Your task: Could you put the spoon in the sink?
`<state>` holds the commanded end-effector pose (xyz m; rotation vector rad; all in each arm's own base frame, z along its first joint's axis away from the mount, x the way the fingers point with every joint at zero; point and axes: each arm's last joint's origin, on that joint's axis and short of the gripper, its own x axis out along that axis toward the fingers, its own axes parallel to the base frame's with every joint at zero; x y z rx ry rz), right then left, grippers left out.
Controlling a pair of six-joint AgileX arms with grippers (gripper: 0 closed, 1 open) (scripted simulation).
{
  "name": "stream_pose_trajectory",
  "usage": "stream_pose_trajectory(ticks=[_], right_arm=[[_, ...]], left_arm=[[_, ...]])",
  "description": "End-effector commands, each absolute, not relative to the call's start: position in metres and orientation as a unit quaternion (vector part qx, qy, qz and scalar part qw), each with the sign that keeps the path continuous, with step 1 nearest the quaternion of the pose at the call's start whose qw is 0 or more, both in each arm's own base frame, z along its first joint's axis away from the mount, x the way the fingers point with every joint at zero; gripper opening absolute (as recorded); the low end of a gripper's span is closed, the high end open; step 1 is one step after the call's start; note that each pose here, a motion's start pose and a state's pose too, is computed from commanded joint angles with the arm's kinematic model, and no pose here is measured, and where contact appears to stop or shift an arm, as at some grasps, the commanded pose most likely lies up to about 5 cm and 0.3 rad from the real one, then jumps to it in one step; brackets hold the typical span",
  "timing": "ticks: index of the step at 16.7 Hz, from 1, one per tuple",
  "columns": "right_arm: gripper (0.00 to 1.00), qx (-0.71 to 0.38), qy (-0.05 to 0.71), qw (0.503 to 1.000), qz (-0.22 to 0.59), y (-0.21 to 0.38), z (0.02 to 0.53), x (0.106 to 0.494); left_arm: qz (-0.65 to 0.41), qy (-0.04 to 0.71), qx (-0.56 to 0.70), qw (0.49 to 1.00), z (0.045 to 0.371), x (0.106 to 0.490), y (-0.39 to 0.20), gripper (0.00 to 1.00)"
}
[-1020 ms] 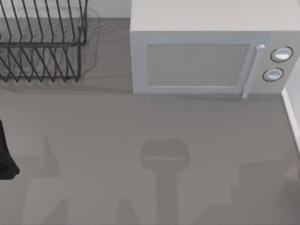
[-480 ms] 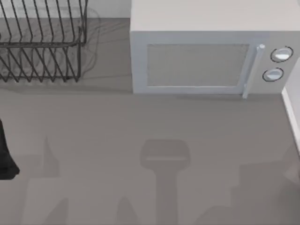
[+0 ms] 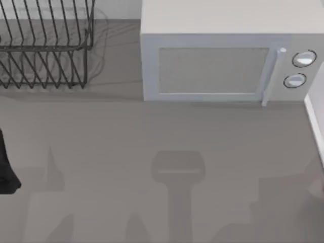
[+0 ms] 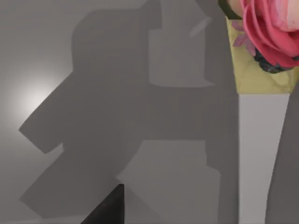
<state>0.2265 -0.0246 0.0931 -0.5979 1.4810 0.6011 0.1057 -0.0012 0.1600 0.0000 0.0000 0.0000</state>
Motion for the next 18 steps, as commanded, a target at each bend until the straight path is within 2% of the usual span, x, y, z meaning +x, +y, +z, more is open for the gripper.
stream_pose_trajectory(ticks=[2,3,10,11,18], right_arm=[[0.02,-0.264,0.654,0.658,0.265,-0.025,0.093,0.226],[0.0,-0.264,0.654,0.658,0.265,-0.025,0.093,0.226],[0.0,-0.264,0.654,0.658,0.265,-0.025,0.093,0.226],[0.0,-0.255,0.649,0.667,0.262,-0.024,0.115,0.227],[0.0,-0.252,0.656,0.659,0.268,-0.025,0.16,0.233]], left_arm=[[0.0,0.0,0.0,1.0,0.16,0.106,-0.001,1.0],[0.0,0.0,0.0,1.0,0.16,0.106,-0.001,1.0],[0.0,0.0,0.0,1.0,0.16,0.106,-0.001,1.0],[0.0,0.0,0.0,1.0,0.16,0.106,-0.001,1.0],[0.0,0.0,0.0,1.0,0.16,0.106,-0.001,1.0]])
